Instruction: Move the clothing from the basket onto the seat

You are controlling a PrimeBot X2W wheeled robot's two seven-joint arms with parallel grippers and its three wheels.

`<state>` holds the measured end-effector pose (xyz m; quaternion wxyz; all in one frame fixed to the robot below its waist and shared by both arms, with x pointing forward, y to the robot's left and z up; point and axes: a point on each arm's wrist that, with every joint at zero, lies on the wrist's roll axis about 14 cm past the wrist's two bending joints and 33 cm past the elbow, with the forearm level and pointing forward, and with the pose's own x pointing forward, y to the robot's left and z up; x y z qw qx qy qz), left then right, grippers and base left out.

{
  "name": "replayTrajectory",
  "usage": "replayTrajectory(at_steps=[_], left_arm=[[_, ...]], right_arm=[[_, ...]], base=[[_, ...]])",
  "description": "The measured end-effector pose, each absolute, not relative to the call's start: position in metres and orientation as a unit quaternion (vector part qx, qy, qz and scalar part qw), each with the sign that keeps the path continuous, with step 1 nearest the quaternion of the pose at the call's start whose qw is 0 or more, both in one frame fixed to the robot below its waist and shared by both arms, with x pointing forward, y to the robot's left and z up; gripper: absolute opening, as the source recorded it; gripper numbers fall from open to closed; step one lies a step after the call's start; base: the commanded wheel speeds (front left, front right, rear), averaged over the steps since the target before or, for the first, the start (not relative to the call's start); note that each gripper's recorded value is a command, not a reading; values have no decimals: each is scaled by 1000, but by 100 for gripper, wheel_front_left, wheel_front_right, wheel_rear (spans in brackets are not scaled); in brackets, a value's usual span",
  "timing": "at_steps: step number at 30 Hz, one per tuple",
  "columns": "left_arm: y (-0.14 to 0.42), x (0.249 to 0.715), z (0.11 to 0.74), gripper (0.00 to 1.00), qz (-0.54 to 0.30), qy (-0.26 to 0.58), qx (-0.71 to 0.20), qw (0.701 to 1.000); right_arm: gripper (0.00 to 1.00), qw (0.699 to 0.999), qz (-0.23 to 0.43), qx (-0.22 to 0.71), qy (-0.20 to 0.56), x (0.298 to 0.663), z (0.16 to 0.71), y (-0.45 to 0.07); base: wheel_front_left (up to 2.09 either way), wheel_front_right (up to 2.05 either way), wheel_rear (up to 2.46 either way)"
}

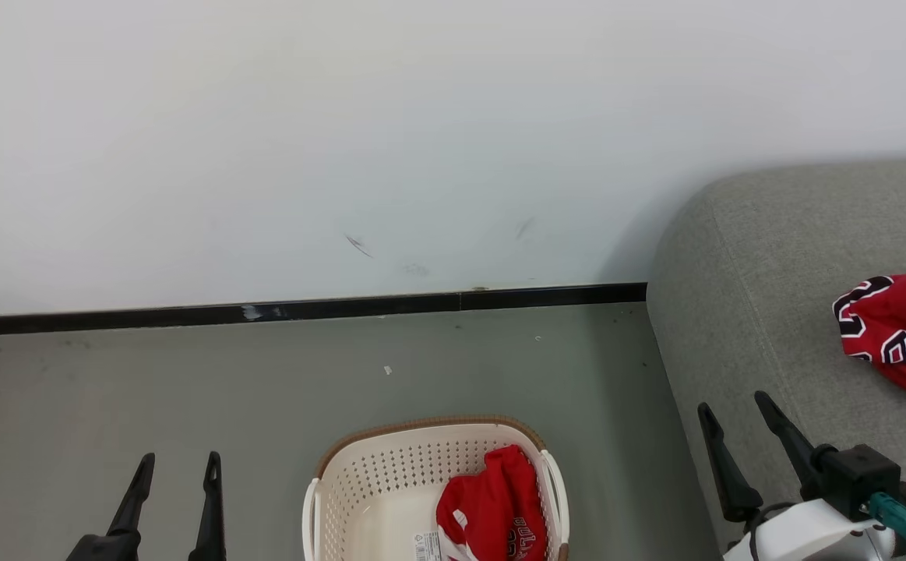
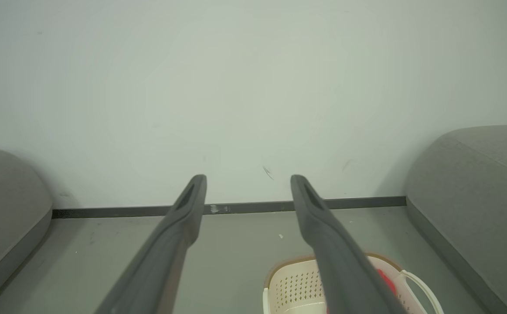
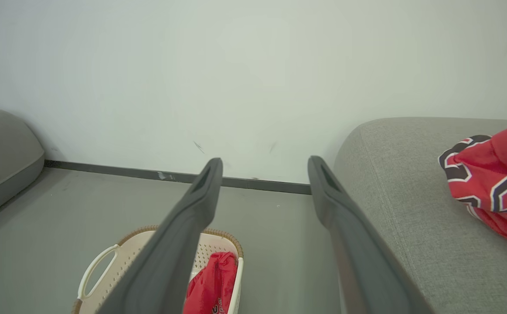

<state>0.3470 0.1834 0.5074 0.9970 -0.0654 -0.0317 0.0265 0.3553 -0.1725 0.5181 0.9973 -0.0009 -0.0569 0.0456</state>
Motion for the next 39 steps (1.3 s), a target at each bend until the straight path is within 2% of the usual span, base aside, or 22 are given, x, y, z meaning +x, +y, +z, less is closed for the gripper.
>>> replayTrajectory(at_steps=[21,39], left_arm=[[186,340,507,100,25,-32,-68,997],[148,348,482,100,-58,14,-44,997]], right_arm=[[100,997,56,1,-62,345,520,-163],[100,997,51,3,-53,349,515,-166]], base=[[0,0,0],[0,0,0]])
